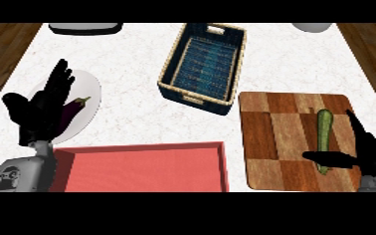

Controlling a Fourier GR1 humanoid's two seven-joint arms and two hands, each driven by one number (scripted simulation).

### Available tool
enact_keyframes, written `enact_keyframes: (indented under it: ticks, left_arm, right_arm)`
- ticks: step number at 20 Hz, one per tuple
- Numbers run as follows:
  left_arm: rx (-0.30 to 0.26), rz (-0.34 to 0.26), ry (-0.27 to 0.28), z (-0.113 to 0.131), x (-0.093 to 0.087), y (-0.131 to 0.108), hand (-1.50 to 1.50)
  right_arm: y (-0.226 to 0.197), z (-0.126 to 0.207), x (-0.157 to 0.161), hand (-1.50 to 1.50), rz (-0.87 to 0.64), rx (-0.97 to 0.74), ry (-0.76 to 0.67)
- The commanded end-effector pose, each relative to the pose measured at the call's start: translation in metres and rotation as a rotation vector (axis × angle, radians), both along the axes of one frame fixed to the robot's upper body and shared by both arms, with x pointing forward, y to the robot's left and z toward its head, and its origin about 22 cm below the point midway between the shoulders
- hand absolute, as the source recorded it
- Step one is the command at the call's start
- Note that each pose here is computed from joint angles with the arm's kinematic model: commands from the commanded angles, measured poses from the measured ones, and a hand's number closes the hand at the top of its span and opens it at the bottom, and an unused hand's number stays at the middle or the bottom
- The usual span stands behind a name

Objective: Pick the squash from the cutting board and place it in the basket

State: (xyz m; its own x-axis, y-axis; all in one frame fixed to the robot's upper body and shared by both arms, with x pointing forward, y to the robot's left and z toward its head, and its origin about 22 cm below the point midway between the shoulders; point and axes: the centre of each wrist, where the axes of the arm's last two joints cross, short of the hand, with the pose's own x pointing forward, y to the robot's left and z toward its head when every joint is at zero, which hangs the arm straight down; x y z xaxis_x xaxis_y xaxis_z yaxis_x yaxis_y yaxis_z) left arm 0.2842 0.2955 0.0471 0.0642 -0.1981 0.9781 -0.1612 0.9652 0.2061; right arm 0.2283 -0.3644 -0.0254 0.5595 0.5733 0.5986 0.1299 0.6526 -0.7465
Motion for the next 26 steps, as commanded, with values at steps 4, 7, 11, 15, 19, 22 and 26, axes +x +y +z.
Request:
enact_keyframes:
  ticks: [4, 7, 11, 15, 19, 22, 26]
  left_arm:
    - [-0.013, -0.011, 0.008, -0.008, 0.003, -0.005, 0.00]
    - [0.000, 0.004, 0.000, 0.009, 0.013, 0.011, 0.00]
    - [-0.006, -0.014, 0.005, 0.010, 0.000, -0.007, 0.00]
    - [-0.004, -0.004, 0.000, -0.003, -0.008, -0.008, 0.00]
    - [0.019, 0.005, -0.010, 0.001, 0.016, -0.005, 0.00]
    - [-0.002, 0.002, 0.005, 0.000, 0.005, -0.002, 0.00]
    - [-0.012, -0.103, -0.028, 0.004, 0.016, -0.030, 0.00]
  right_arm:
    - [-0.006, -0.004, -0.015, -1.50, 0.014, -0.006, 0.051]
    - [-0.008, -0.016, -0.004, -1.50, 0.027, 0.007, 0.060]
    - [0.013, -0.030, -0.009, 1.50, 0.134, 0.041, 0.103]
    - [-0.008, -0.037, -0.015, 1.50, 0.185, 0.003, 0.117]
    - [-0.009, -0.036, -0.013, 1.50, 0.198, 0.045, 0.091]
    - [0.096, -0.049, -0.001, 1.50, 0.321, 0.047, 0.052]
    - [0.205, -0.024, 0.022, 1.50, 0.730, 0.043, -0.041]
